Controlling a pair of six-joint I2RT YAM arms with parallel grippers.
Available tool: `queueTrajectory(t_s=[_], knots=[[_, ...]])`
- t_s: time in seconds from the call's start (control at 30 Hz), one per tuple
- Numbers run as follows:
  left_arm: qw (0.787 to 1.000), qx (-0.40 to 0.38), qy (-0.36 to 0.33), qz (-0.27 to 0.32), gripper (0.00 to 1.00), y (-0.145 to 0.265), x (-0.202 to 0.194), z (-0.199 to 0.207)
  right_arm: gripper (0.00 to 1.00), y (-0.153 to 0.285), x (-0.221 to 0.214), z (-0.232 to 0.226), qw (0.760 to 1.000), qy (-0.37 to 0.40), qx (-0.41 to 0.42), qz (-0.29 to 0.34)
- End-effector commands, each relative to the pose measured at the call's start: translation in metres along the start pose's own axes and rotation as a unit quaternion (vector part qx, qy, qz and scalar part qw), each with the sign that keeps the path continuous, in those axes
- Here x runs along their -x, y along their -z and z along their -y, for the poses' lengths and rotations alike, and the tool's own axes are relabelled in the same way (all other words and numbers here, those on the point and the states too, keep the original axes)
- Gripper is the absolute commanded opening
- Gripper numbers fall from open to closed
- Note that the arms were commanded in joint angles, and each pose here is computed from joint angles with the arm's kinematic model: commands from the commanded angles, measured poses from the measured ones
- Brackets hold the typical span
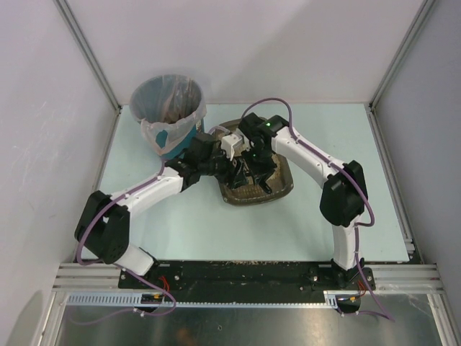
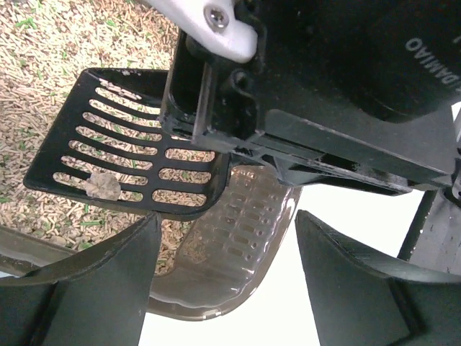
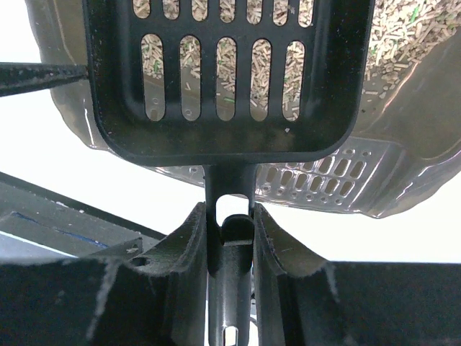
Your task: Clean the litter box
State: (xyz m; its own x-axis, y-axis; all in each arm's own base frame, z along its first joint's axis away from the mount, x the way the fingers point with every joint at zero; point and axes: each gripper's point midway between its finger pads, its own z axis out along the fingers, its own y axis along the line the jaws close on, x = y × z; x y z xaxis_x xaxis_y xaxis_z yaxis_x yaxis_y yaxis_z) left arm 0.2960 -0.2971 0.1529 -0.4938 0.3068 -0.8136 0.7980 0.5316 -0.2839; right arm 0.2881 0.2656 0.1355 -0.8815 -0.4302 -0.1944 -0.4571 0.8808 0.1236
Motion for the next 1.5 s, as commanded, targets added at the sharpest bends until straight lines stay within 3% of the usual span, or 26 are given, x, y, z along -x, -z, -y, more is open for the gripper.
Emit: queueTrajectory(t_s=[0.0,0.23,0.83,1.23,1.47], knots=[[0.999,-0.016,-0.039,0.027,0.79,-0.01,0.008,0.0,0.0,0.02,-0.006,-0.016,0.999,0.018,0.033,0.015],[0.996,-0.005,-0.061,0.068,0.81,-0.003,0.027,0.003,0.0,0.015,-0.013,-0.018,0.999,0.024,0.04,0.003],[0.993,0.034,-0.083,0.075,0.92,-0.008,0.034,-0.01,0.0,0.011,-0.016,-0.023,0.998,0.02,0.05,-0.007],[0.991,0.064,-0.1,0.064,0.87,0.014,0.044,-0.009,0.0,0.008,-0.019,-0.023,0.999,0.014,0.051,-0.008],[0.995,0.018,-0.091,0.034,0.81,-0.008,0.013,-0.005,0.0,0.011,-0.019,-0.021,0.999,0.01,0.044,-0.001]])
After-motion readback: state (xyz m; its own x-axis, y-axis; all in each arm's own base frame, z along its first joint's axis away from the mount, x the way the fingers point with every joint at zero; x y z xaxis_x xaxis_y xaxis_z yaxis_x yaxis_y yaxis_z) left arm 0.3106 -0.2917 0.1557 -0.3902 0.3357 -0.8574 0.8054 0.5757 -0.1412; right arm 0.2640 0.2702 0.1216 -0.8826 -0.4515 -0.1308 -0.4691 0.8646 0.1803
